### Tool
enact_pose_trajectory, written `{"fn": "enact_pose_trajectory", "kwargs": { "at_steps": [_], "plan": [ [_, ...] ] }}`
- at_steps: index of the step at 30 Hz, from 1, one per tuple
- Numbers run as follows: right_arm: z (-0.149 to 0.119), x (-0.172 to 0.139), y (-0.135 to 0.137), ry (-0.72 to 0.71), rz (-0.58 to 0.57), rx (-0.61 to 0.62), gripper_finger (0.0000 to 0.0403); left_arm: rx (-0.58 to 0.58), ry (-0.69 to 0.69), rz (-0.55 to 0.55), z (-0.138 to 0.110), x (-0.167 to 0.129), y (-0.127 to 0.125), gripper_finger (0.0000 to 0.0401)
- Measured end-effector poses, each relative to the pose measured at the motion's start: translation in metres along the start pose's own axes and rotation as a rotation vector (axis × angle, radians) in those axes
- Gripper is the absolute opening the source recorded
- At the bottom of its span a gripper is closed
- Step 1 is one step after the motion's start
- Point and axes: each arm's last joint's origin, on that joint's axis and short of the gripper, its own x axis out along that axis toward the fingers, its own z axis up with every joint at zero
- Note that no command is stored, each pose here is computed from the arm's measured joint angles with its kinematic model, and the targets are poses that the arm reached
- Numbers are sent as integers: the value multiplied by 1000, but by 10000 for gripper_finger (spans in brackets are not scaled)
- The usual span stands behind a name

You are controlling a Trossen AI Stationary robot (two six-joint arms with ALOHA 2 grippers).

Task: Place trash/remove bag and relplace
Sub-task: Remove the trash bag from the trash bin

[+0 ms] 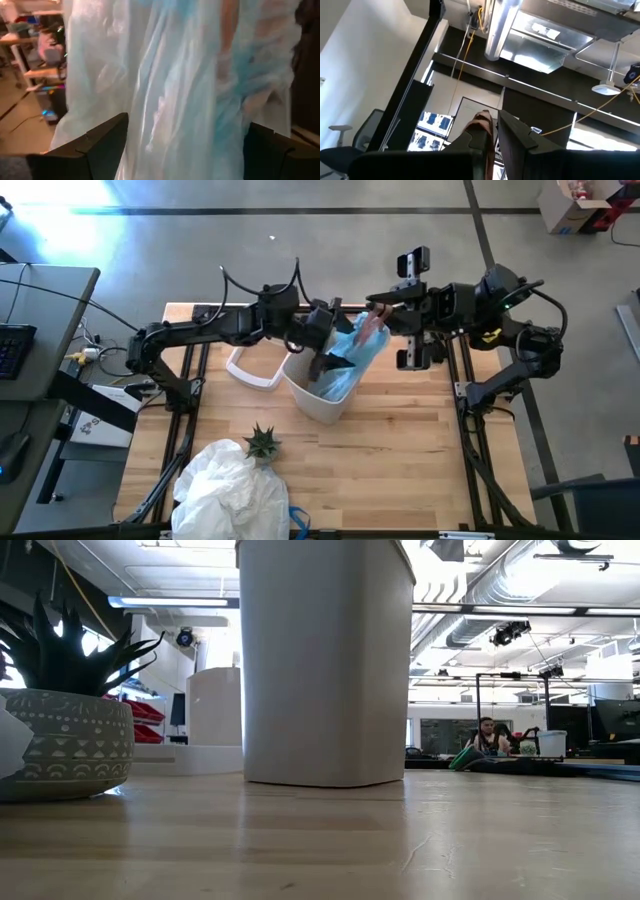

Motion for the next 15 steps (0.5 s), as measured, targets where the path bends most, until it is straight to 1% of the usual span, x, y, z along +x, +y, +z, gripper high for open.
{"fn": "enact_pose_trajectory", "kwargs": {
  "at_steps": [2, 4, 6, 9, 10, 11, 15],
  "plan": [
    [0, 0, 0, -1, -1, -1, 21, -2, 20, 32, -2, 1, 0, 283],
    [0, 0, 0, 0, 0, -1, 21, 8, 36, 36, -3, 0, 0, 247],
    [-1, 0, 0, 1, 0, 0, 21, 12, 40, 52, -4, 0, 1, 184],
    [0, 0, 0, 1, -1, 0, 21, 42, 40, 66, -4, -1, 3, 53],
    [0, 0, 0, 1, -1, 2, 21, 50, 39, 68, -4, -1, 4, 28],
    [0, 0, 0, 1, -1, 3, 21, 53, 39, 71, -4, -1, 5, 18],
    [0, 1, 0, -12, -5, 18, 21, 49, 57, 87, -5, -2, 7, 3]
  ]
}}
